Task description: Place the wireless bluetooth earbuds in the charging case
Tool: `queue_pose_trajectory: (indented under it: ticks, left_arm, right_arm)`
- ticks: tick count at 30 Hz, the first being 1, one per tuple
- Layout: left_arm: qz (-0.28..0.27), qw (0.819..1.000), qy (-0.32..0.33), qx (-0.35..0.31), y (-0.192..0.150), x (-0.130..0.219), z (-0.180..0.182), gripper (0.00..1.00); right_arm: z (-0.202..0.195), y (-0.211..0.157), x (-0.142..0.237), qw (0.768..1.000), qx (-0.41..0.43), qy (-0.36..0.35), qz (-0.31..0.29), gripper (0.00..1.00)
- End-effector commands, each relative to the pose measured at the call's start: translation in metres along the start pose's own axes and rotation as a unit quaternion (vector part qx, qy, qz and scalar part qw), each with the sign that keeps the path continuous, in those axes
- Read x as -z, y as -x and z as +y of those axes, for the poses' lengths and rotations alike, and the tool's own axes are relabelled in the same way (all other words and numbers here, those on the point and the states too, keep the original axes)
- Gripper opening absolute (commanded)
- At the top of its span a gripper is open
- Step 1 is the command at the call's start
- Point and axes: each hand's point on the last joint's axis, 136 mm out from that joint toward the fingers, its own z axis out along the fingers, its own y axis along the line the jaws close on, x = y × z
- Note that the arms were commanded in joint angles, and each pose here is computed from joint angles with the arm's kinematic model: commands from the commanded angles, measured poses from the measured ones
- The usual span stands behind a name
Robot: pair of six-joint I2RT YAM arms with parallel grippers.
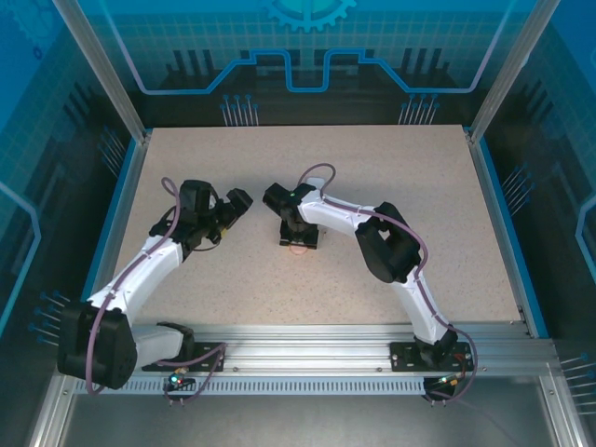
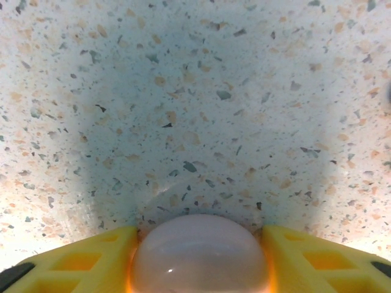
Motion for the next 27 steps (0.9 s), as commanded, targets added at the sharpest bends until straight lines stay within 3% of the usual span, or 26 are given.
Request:
queue_pose_trajectory:
  ticks: [1, 5, 14, 21, 27]
  left_arm:
    - [-0.006, 1.000, 0.009, 0.003, -0.004, 0.004, 0.007, 0.99]
    - [-0.014, 0.999, -0.032, -0.030, -0.008, 0.005, 0.000, 0.99]
    - [-0.006, 0.986, -0.148, -0.073, -0.034, -0.016, -0.012, 0.99]
    - [-0.004, 0.961, -0.233, -0.151, -0.067, -0.027, -0.044, 0.98]
    - [-0.018, 0.950, -0.267, -0.159, -0.076, -0.041, -0.060, 0.79]
  right_arm:
    - [-0.016, -0.025, -0.023, 0.998, -0.005, -0.034, 0.047, 0.46]
    - [-0.010, -0.017, -0.009, 0.999, -0.011, -0.005, 0.031, 0.37]
    - [-0.002, 0.027, 0.051, 0.996, -0.047, 0.079, -0.013, 0.37]
    - [-0.002, 0.066, 0.075, 0.984, -0.104, 0.142, -0.014, 0.37]
    - [0.008, 0.078, 0.091, 0.971, -0.137, 0.195, 0.002, 0.37]
